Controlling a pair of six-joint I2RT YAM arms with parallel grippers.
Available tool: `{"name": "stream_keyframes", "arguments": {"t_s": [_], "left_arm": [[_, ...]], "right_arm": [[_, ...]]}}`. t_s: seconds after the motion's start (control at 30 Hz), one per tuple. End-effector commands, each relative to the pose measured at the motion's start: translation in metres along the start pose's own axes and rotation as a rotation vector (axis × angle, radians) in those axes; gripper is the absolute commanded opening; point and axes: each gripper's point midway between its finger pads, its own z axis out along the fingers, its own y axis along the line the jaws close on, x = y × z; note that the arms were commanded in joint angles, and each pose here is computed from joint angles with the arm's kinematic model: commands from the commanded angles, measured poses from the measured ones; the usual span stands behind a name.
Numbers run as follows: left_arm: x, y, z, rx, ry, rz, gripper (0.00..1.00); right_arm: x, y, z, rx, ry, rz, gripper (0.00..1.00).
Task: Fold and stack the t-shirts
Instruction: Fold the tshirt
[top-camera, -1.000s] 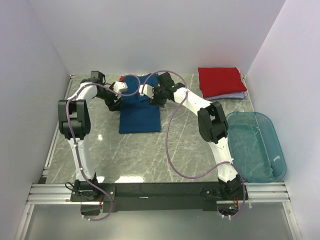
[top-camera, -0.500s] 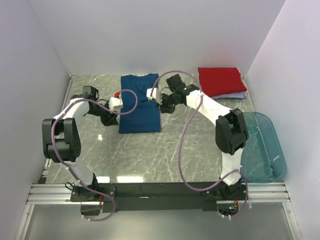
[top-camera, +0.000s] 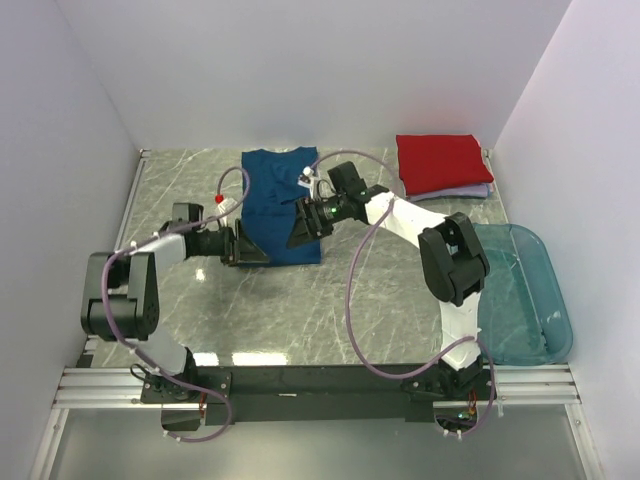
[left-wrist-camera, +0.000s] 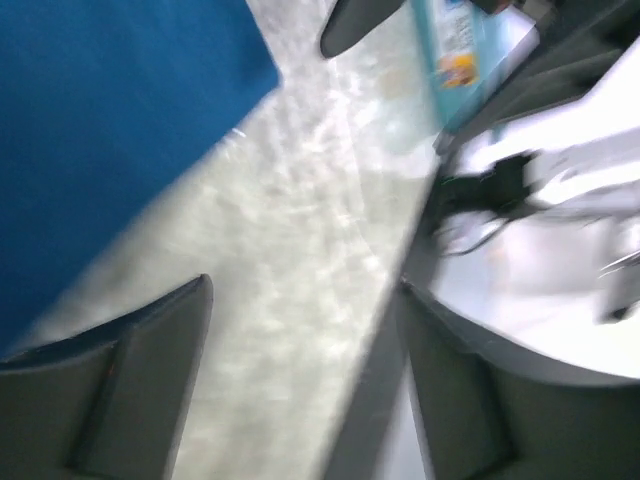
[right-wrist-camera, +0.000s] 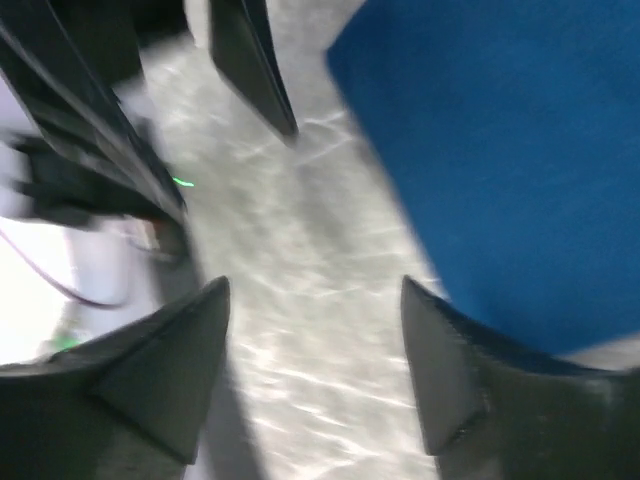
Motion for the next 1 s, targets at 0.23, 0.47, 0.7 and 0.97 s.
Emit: {"name": "stream_keyframes", "arguments": {"t_s": [0.23,0.47,0.7,0.97], "left_arm": [[-0.033,-0.041,0.02,0.135,-0.203,-0.319,0.99],[-0.033,-0.032,0.044,0.187,-0.227,-0.361,0.99],[-0.021,-0.002,0.056,0.152,-0.206,-0.385,0.99],[-0.004,0.046,0.051,0.023,-0.223,-0.484,1.0]], "right_arm": [[-0.021,0.045,0.015,-0.282,-0.103,0.396,0.89],[-0.021,0.032,0.03,-0.327,-0.128,0.484,0.91],[-0.009,0.012,0.046,-0.343,-0.155,0.585,0.92],[0.027,-0.029,0.055,-0.205,-0.133,0.662,0.93]]}}
